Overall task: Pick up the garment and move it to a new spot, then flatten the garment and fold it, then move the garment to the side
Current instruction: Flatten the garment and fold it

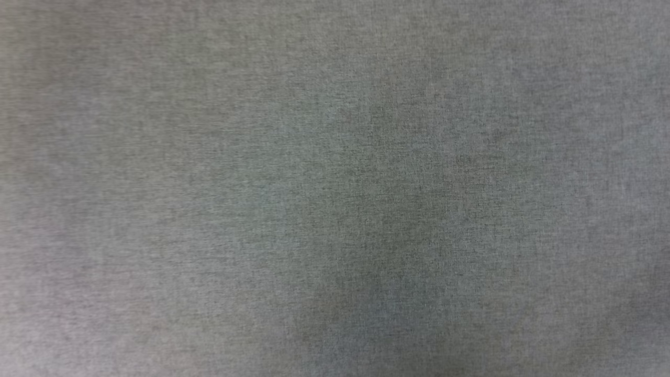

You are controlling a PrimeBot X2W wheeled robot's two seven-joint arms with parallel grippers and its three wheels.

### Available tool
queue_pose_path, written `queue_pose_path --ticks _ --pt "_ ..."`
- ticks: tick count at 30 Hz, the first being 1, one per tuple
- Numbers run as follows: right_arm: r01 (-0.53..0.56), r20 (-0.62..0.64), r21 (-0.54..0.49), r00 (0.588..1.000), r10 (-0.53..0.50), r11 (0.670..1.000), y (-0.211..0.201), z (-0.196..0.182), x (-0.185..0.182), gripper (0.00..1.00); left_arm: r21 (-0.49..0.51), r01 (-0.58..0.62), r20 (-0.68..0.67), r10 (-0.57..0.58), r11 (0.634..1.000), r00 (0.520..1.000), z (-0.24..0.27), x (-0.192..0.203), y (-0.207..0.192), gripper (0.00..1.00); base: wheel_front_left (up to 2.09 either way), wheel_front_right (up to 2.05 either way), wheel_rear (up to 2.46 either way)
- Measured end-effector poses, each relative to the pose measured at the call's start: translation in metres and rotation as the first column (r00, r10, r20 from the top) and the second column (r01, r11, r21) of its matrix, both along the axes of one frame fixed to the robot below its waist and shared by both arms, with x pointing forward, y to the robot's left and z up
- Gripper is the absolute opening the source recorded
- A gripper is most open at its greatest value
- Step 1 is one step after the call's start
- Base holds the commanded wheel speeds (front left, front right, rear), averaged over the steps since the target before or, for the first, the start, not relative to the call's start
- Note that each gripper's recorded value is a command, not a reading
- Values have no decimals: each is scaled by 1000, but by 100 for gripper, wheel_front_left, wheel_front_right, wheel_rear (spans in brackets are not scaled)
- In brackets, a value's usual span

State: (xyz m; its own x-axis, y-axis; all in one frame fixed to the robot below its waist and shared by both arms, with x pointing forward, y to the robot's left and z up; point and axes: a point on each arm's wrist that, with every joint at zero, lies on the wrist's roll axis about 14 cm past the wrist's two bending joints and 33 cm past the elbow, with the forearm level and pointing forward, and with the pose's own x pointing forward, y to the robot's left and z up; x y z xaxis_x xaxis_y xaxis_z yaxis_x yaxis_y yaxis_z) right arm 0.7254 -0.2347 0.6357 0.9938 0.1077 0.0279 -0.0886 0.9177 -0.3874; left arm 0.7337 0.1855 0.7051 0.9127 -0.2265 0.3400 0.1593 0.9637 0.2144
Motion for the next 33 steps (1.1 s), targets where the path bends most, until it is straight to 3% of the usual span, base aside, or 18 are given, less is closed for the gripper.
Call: queue_pose_path --ticks 7,13,17,22,33 --pt "-7 -198 20 980 11 1000 4 -86 -29 0 35 13 -230 -5 999 973 -105 -22 1 0 0 0 0" --pt "-14 -368 15 930 19 1000 1 -139 -81 0 61 23 -483 10 998 876 -197 -79 11 0 0 0 0" --pt "-3 -499 23 867 14 1000 -6 -171 -130 0 74 17 -573 29 997 819 -229 -129 19 0 0 0 0" --pt "21 -578 37 816 4 999 -18 -184 -185 0 119 5 -619 70 993 782 -240 -189 39 0 0 0 0" --pt "84 -681 91 732 1 992 -41 -190 -290 0 158 36 -795 105 987 598 -269 -319 50 0 0 0 0"
